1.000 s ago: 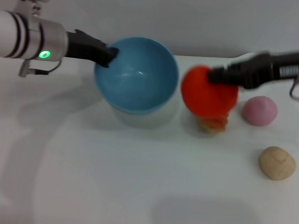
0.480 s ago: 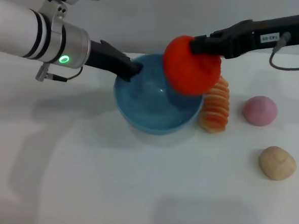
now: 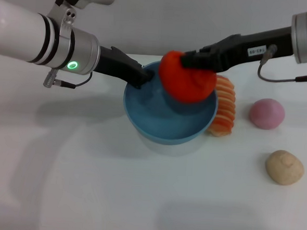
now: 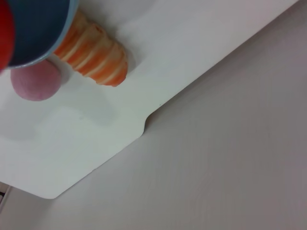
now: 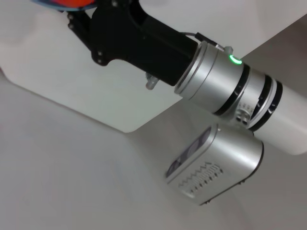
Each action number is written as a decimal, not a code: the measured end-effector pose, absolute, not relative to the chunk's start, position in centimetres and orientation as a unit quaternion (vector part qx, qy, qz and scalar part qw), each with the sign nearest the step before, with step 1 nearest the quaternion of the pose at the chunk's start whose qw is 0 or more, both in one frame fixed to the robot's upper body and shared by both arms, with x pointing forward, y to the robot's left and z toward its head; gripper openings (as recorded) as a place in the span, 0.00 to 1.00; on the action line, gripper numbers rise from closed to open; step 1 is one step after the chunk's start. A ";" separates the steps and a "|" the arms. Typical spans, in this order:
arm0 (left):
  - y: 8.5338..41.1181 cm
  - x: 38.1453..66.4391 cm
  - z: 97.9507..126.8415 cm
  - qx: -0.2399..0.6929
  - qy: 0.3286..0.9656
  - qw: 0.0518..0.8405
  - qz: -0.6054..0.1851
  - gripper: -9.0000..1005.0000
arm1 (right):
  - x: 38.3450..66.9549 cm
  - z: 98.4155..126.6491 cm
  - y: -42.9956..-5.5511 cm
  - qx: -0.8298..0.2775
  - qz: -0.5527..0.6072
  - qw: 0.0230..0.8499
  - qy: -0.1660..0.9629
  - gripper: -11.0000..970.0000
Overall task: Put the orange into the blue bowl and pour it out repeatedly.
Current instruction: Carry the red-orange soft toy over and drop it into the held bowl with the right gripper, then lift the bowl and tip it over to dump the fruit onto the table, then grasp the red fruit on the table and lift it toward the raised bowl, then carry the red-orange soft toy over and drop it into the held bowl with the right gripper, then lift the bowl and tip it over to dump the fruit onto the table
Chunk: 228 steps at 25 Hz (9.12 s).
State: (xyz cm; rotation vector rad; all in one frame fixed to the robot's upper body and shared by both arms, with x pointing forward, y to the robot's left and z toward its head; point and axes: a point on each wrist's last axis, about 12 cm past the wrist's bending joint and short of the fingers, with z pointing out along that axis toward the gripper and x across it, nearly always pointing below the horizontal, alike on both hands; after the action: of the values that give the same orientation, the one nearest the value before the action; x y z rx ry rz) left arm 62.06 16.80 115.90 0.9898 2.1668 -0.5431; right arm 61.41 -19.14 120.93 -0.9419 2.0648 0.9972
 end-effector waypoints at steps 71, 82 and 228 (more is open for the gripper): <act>9.0 59.1 115.2 0.658 0.303 0.616 0.308 0.01 | 56.9 107.2 -33.6 -0.103 0.196 0.608 0.762 0.71; 11.0 61.1 116.2 0.533 0.484 0.662 0.209 0.01 | 57.6 107.6 -33.0 -0.075 0.241 0.583 0.773 0.71; 13.7 65.0 114.0 0.325 0.829 0.440 -0.118 0.01 | 60.9 117.4 -28.6 -0.278 0.192 0.583 0.739 0.54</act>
State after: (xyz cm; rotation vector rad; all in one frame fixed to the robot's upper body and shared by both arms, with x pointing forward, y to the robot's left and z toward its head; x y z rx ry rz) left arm 65.05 13.70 113.95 0.8064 2.0582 -0.2943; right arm 60.86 -28.61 117.40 -0.6483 1.7264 0.4478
